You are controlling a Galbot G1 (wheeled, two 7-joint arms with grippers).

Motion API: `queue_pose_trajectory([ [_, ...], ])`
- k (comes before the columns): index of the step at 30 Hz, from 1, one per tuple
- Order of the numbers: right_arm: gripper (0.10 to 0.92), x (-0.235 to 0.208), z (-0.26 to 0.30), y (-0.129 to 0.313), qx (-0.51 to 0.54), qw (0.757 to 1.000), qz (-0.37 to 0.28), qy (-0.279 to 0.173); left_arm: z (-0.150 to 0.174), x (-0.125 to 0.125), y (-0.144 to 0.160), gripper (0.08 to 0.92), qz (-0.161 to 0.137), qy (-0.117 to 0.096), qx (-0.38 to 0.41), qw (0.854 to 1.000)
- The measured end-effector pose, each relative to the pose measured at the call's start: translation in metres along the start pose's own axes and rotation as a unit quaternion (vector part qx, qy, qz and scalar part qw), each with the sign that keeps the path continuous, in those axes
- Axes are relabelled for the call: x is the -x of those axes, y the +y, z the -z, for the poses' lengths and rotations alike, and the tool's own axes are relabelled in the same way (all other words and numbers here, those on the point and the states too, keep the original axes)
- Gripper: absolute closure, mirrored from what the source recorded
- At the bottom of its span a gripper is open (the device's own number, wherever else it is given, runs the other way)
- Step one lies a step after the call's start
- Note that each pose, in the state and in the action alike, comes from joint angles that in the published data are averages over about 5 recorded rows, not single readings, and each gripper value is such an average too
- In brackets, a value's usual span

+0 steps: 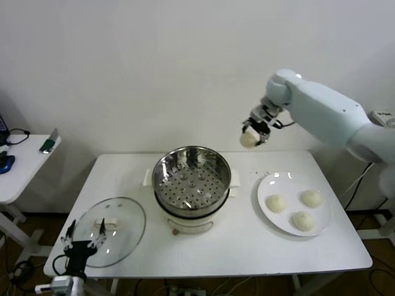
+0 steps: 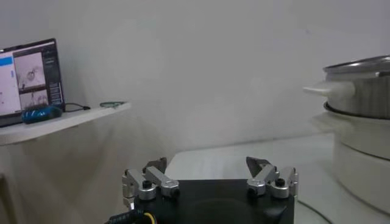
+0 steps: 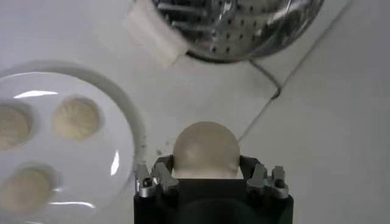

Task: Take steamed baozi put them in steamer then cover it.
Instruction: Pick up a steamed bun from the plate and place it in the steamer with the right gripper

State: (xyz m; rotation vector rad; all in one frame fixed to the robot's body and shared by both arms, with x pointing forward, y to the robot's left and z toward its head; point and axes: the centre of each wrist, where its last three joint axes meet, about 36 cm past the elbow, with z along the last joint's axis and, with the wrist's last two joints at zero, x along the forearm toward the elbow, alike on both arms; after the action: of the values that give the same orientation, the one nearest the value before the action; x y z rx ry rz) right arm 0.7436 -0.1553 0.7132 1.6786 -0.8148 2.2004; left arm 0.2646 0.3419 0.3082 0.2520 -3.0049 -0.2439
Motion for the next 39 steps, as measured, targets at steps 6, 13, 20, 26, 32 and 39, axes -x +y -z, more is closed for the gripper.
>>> queue_pose_trajectory([
  [6, 0.317, 0.001, 0.059, -0.051, -0.137, 0.991, 0.001, 0.013, -0.002, -0.004, 0.001, 0.177, 0.004, 0.004, -0.003, 1.000],
  [13, 0.311, 0.031, 0.114, -0.081, -0.247, 0.969, 0.010, 0.025, 0.001, -0.007, 0.007, 0.177, 0.008, 0.003, -0.001, 1.000],
  [20, 0.310, 0.070, 0.147, -0.085, -0.301, 0.953, 0.025, 0.028, 0.001, -0.010, 0.008, 0.177, 0.010, 0.004, -0.001, 1.000],
  [26, 0.310, 0.097, 0.164, -0.086, -0.325, 0.945, 0.031, 0.026, 0.000, -0.012, 0.011, 0.177, 0.016, 0.007, -0.004, 1.000],
  [32, 0.303, 0.117, 0.171, -0.085, -0.336, 0.941, 0.037, 0.029, -0.003, -0.015, 0.015, 0.177, 0.021, 0.012, -0.005, 1.000],
  [39, 0.288, 0.130, 0.174, -0.082, -0.342, 0.938, 0.041, 0.036, -0.004, -0.015, 0.015, 0.177, 0.024, 0.013, -0.007, 1.000],
])
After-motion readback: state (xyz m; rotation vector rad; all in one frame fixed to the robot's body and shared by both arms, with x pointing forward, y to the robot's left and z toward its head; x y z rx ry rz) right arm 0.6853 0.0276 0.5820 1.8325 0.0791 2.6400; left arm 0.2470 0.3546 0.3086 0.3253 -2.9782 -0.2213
